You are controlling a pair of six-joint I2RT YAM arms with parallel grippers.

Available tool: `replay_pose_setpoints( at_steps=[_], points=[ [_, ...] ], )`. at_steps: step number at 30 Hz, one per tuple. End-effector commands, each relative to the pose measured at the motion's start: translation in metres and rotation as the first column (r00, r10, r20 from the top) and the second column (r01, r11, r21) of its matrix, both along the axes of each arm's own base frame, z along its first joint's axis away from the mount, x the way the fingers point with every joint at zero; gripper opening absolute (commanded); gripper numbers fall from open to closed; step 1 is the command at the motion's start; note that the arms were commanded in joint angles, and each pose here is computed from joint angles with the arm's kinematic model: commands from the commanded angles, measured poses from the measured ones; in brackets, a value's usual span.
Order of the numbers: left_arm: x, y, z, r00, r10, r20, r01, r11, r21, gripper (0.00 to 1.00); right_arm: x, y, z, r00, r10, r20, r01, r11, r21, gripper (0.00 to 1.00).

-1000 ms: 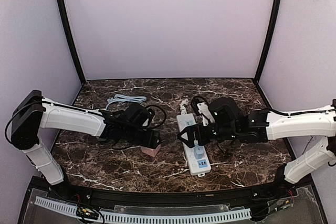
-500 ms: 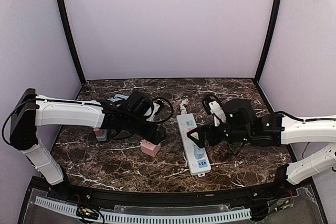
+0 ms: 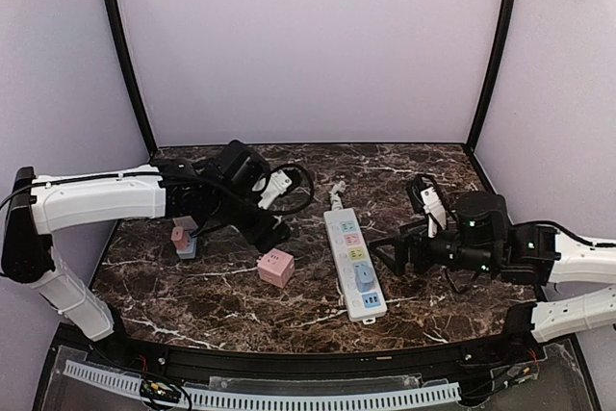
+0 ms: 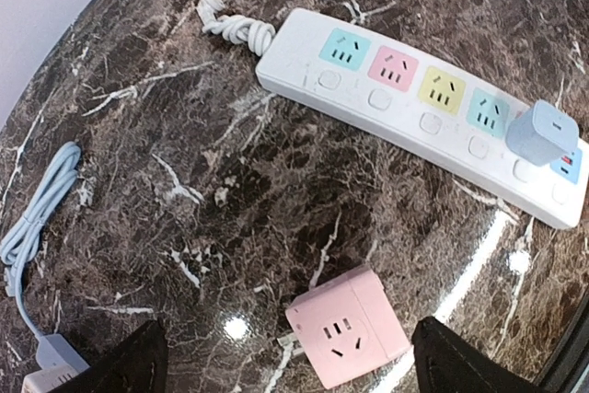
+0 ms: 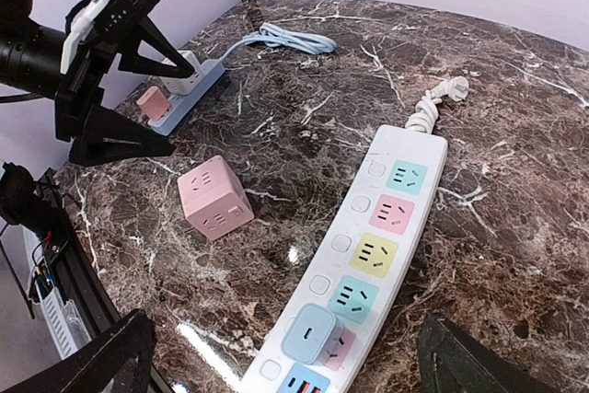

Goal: Insert the plug

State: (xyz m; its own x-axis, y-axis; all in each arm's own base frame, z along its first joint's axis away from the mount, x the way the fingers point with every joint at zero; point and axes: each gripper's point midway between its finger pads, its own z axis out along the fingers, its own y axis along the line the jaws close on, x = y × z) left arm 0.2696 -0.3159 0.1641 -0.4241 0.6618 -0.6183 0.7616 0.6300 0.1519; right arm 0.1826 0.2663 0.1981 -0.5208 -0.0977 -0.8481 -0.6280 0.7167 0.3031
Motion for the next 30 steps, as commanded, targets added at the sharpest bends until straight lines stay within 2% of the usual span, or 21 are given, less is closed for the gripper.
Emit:
replay_pose_setpoints(
  at_steps=[1,3,6,8,11,13,17,23,30],
  points=[
    [-0.036,0.028,-0.033,0.989,-0.095,-0.113,0.110,0.986,0.128,0.92,-0.001,-0.009,-0.004,1.000,-0.015,0.020,0.015,1.000,0.002,0.99],
    [-0.041,0.033,-0.035,0.978,-0.193,-0.076,0.203,0.967,0.154,0.91,-0.003,-0.009,-0.003,1.000,-0.004,0.029,0.004,1.000,0.014,0.99],
    [-0.038,0.031,-0.028,0.941,-0.335,0.043,0.320,0.925,0.203,0.90,-0.005,-0.005,0.000,0.999,0.018,0.038,-0.020,0.999,0.035,0.99],
    [-0.038,0.029,-0.025,0.880,-0.464,0.100,0.425,0.865,0.267,0.90,-0.007,-0.002,0.001,0.999,0.037,0.036,-0.038,0.998,0.042,0.99],
    [-0.053,0.029,-0.031,0.718,-0.689,0.101,0.614,0.695,0.373,0.92,-0.009,0.000,0.002,0.998,0.058,0.029,-0.060,0.997,0.041,0.99],
    [-0.056,0.032,-0.029,0.663,-0.743,0.094,0.651,0.634,0.417,0.93,-0.010,0.000,0.001,0.998,0.061,0.028,-0.062,0.997,0.040,0.99],
    [-0.064,0.028,-0.024,0.588,-0.806,0.062,0.717,0.555,0.422,0.94,-0.011,0.000,-0.001,0.997,0.065,0.031,-0.067,0.997,0.047,0.99],
    [-0.062,0.029,-0.055,0.535,-0.838,-0.109,0.776,0.436,0.455,0.92,-0.014,0.000,-0.005,0.997,0.080,0.020,-0.081,0.995,0.050,0.99],
    [-0.048,0.017,-0.067,0.522,-0.834,-0.179,0.791,0.396,0.466,0.90,-0.019,0.001,-0.001,0.994,0.103,0.024,-0.104,0.992,0.073,0.99]
  ],
)
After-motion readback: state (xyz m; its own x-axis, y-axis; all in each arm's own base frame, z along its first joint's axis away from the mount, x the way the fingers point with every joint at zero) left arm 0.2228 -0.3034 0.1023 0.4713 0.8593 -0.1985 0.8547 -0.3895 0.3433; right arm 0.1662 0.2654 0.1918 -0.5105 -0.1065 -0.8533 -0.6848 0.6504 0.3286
